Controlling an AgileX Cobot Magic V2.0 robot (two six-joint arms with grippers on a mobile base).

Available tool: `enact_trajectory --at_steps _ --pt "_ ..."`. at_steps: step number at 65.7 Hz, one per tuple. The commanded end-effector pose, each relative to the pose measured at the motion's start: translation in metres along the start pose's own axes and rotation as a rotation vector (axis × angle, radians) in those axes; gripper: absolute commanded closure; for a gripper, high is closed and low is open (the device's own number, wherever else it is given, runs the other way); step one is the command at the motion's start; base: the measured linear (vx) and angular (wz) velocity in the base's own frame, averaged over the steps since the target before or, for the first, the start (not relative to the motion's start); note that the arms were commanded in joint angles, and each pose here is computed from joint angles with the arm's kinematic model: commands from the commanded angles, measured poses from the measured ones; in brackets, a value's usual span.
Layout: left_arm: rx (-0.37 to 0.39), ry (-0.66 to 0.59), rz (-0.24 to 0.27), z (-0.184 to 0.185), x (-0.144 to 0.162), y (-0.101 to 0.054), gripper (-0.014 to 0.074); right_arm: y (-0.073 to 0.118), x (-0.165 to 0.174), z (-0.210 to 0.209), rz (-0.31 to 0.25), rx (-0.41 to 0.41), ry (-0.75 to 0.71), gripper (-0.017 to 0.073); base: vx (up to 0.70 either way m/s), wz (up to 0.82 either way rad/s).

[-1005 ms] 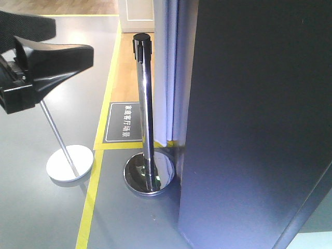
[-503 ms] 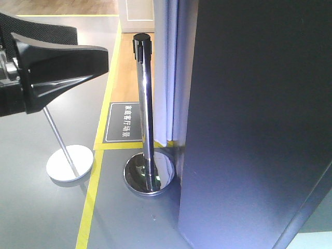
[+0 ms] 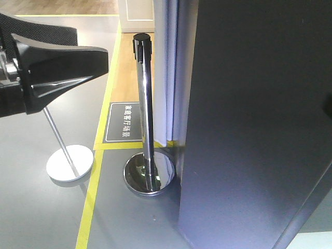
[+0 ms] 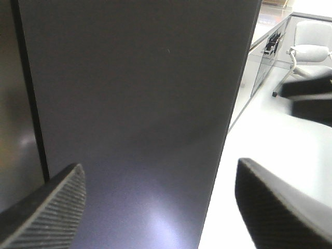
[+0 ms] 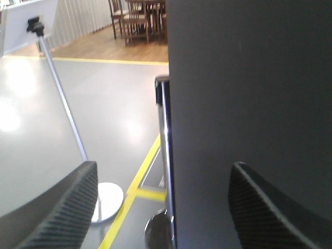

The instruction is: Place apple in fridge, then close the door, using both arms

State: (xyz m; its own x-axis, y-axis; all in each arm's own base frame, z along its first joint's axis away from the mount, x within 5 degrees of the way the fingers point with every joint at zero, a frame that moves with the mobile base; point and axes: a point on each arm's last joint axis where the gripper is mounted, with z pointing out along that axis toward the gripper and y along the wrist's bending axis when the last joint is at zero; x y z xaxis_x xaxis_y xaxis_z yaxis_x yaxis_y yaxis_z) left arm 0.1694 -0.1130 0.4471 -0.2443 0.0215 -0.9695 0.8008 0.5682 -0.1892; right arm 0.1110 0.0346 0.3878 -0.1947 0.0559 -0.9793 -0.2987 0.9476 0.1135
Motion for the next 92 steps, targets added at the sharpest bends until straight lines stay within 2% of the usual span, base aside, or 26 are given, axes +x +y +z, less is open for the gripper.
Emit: enact_trajectory --at_steps 1,19,36,46,59,74,92 --pt "-0.003 -0.074 -0.009 -0.007 -0.013 -0.004 0.0029 -0.005 -0.020 0.022 -0.012 0.032 -0.148 0.0054 0.00 0.00" --pt "-0.003 -0.074 -0.009 -0.007 -0.013 -0.004 0.0029 -0.012 -0.034 0.086 -0.004 0.063 -0.117 0.0054 0.00 0.00" --pt "-0.003 -0.074 -0.009 -0.007 -0.013 -0.004 0.0029 -0.015 -0.061 0.103 -0.045 0.079 -0.137 0.0054 0.00 0.00" --pt "-0.003 -0.074 -0.009 -0.007 -0.013 -0.004 0.0029 -0.043 -0.071 0.096 0.019 0.202 -0.146 0.0054 0.00 0.00" --pt "0.000 -0.074 -0.011 -0.007 -0.013 -0.005 0.0029 -0.069 -0.074 0.087 0.033 0.317 -0.144 0.0054 0.00 0.00" --pt "0.002 -0.075 -0.013 -0.007 -0.013 -0.005 0.0029 -0.079 -0.074 0.097 0.028 0.347 -0.171 0.0054 0.00 0.00" --pt "0.002 -0.075 -0.013 -0.007 -0.013 -0.005 0.0029 -0.101 -0.074 0.150 0.049 0.355 -0.120 0.0054 0.00 0.00"
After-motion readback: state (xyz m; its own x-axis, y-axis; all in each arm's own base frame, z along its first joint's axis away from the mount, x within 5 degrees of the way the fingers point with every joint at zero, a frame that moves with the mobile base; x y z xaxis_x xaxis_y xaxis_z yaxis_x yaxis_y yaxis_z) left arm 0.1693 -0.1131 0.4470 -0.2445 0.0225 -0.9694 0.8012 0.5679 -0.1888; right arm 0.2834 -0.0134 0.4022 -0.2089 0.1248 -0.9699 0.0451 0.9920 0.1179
